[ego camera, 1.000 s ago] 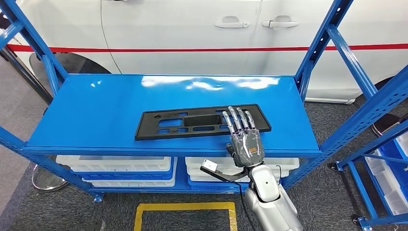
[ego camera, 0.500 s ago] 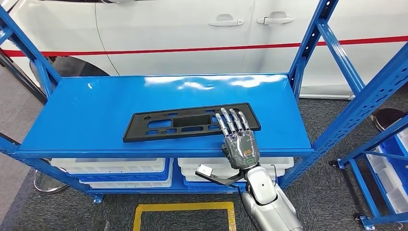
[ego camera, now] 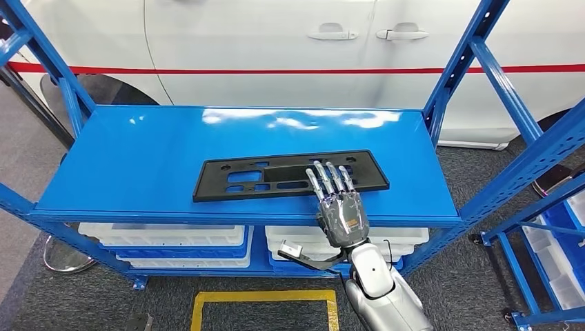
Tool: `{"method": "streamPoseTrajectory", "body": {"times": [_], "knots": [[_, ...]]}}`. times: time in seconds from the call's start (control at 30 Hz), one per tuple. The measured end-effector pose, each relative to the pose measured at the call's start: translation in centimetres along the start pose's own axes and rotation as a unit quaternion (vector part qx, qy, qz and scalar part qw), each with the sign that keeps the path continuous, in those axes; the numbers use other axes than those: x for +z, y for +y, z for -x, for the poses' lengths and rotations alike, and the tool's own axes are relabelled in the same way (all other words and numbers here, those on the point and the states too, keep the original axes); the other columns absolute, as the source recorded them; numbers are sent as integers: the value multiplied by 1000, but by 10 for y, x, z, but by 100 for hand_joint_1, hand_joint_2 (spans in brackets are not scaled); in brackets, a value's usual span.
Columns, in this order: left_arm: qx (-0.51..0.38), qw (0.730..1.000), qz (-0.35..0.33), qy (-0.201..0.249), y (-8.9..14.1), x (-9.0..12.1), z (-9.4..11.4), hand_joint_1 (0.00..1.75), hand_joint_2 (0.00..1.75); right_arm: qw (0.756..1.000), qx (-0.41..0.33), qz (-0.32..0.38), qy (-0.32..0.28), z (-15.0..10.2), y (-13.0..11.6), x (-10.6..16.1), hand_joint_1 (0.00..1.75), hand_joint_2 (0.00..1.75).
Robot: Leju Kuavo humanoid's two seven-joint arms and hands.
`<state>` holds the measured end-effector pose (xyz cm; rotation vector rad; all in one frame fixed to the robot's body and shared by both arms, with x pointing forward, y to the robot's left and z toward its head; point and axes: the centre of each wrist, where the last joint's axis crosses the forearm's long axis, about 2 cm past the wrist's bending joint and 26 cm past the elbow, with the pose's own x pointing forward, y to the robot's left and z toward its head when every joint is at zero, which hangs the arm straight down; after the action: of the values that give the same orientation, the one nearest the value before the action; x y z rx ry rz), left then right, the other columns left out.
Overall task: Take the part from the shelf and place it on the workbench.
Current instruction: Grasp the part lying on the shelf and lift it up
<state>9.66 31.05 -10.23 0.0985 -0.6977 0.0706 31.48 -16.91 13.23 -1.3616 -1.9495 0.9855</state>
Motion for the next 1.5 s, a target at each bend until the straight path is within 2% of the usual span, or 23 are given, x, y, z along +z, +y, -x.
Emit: {"method": "streamPoseTrajectory", "body": {"times": [0.67,1.5], "knots": [[-10,1000,2,-5,-2,-1,-3,0,0,999,1,-29,-17,-10,11,9,0,175],[-13,1000,-3,-5,-4,-1,-2,0,0,999,4,-35,-21,-7,12,15,0,175]]}}
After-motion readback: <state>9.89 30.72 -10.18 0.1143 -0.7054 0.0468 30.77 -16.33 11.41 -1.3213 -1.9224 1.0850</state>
